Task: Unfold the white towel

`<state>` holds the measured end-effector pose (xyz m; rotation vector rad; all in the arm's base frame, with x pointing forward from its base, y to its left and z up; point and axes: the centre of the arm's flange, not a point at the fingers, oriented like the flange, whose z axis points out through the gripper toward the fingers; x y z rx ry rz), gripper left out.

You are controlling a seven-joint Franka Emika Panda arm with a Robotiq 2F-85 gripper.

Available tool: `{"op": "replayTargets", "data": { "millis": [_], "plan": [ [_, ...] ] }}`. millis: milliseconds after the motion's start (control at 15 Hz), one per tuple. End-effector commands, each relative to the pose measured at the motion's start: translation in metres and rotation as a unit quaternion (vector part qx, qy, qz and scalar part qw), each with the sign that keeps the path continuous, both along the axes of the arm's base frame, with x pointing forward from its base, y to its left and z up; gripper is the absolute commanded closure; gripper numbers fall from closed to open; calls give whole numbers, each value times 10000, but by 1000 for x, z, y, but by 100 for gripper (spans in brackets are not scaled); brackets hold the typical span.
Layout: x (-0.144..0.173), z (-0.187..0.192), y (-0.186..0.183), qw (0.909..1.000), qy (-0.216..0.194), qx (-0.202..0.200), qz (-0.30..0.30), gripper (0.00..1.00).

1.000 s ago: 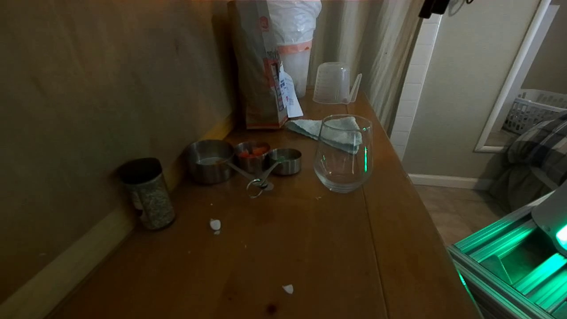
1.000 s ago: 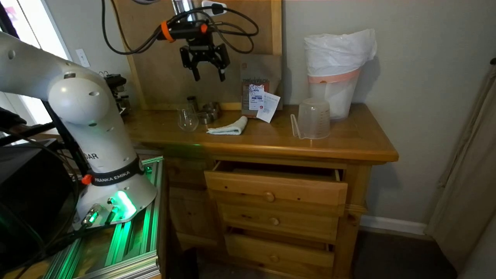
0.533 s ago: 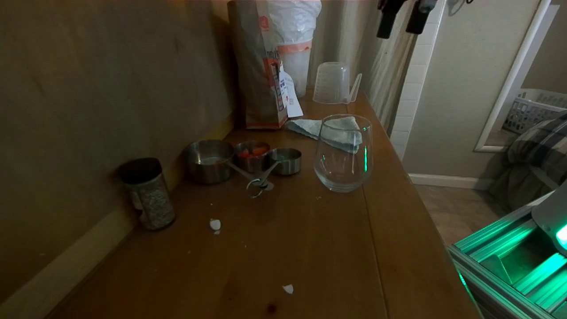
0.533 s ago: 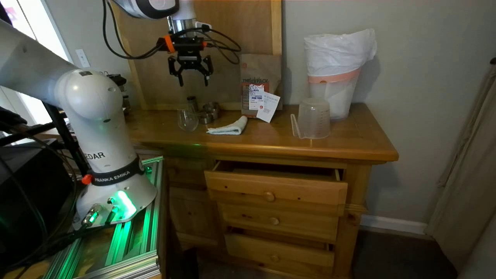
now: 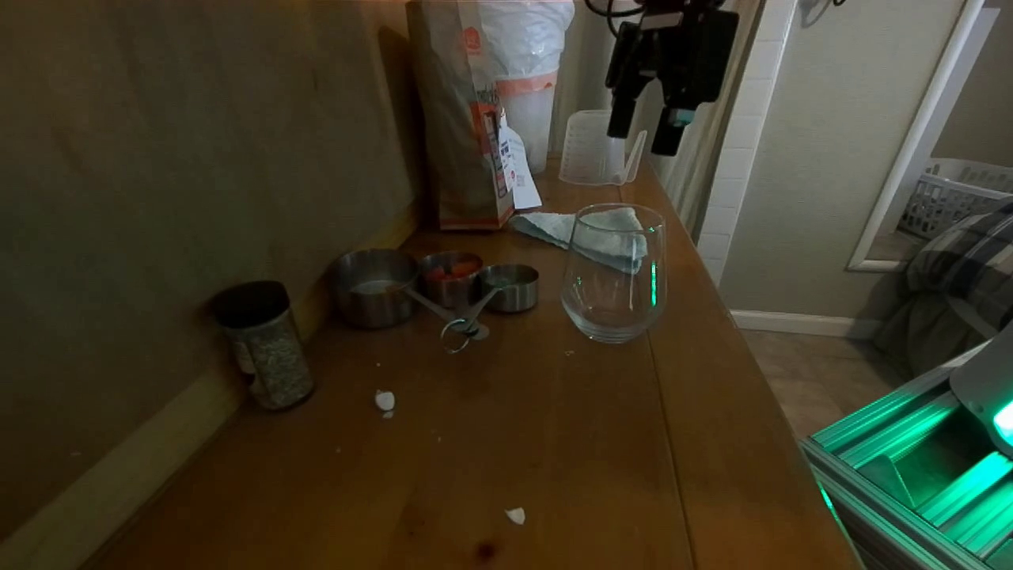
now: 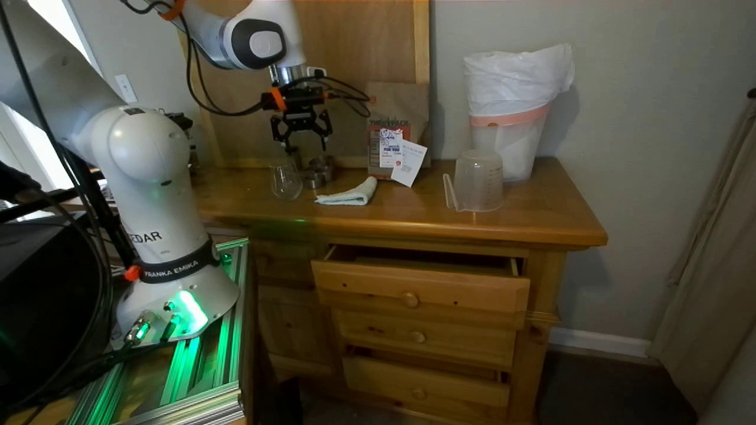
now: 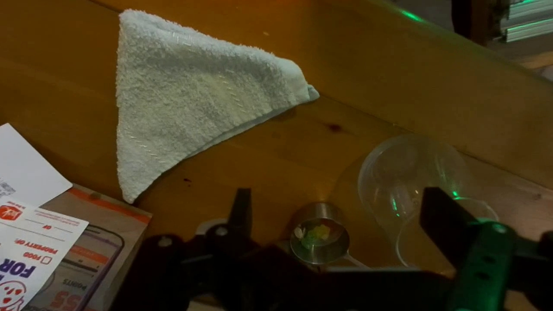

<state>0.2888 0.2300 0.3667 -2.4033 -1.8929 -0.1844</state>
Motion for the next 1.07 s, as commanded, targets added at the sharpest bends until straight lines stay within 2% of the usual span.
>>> {"op": "replayTargets", "data": {
  "millis": [0,133,200,600,800,1000],
  "plan": [
    [1,-3,1,10000,18,-14,11,0],
    [2,-4,1,10000,20,-17,19,0],
    [4,-15,-2,9997,-143,-192,1,0],
    [5,-31,2,9982,-501,-51,335,0],
    [9,-46,-3,9975,-523,-278,395,0],
    [15,-63,-8,9967,-376,-571,435,0]
  ]
}}
